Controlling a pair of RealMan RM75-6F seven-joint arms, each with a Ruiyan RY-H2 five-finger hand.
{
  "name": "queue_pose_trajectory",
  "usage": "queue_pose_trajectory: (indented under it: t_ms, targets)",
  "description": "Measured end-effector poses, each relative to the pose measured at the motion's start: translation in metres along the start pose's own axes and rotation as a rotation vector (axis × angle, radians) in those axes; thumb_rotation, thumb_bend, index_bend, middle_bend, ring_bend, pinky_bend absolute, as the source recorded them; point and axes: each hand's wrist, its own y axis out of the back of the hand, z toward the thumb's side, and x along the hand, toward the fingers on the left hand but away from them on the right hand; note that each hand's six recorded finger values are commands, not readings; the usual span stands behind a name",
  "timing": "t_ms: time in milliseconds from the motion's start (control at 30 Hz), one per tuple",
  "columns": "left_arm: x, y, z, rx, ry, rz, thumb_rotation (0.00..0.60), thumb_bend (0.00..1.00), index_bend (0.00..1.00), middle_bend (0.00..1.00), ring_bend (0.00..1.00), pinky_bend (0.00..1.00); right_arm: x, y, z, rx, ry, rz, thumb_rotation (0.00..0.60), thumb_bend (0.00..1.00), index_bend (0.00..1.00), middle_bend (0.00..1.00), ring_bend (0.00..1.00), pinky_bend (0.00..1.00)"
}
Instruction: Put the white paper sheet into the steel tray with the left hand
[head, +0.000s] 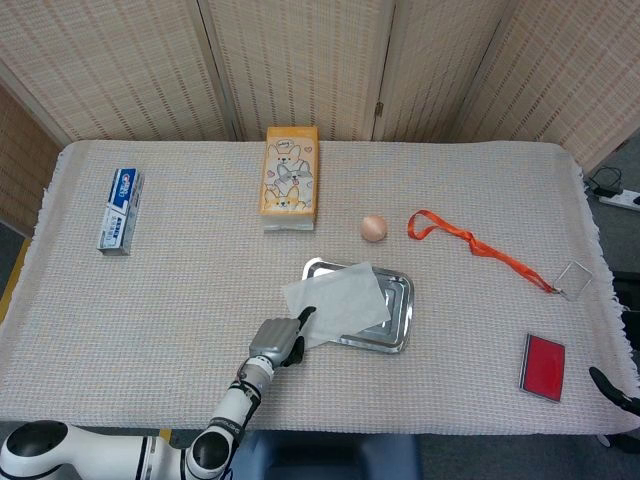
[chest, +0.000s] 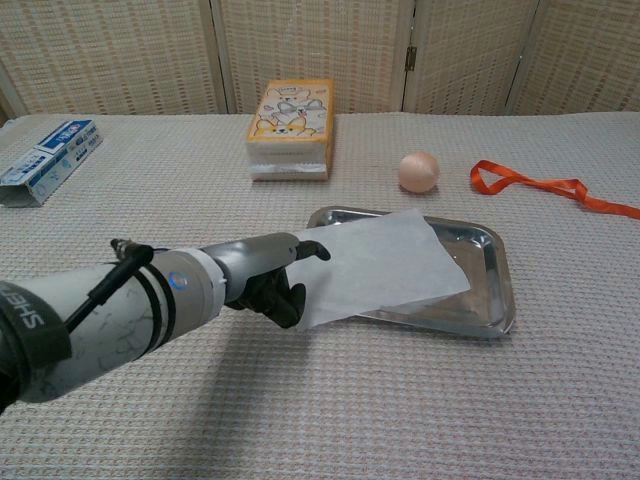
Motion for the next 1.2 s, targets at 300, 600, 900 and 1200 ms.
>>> queue_pose_trajectory:
  t_ms: [300,600,900,1200]
  targets:
    - [0.002,0.012,0.015,0.017,-0.015,-0.068,0.600,0.85,0.00,1.00,1.00,1.00,0.001,0.005,-0.001,-0.001,-0.003,-0.010,0.600,0.31,0.00,0.00,0.00,0.00]
    - [0.006,0.006,0.010,0.060,-0.005,-0.077,0.600,0.85,0.00,1.00,1.00,1.00,0.002,0.004,0.001,-0.002,0.007,-0.009,0.600,0.31,0.00,0.00,0.00,0.00]
    - [0.013,0.000,0.007,0.104,0.005,-0.081,0.600,0.85,0.00,1.00,1.00,1.00,0.001,0.007,-0.001,-0.003,0.003,-0.016,0.600,0.31,0.00,0.00,0.00,0.00]
    - [0.014,-0.010,0.005,0.145,0.004,-0.122,0.600,0.85,0.00,1.00,1.00,1.00,0.002,0.009,0.001,-0.011,0.012,-0.023,0.600,0.31,0.00,0.00,0.00,0.00]
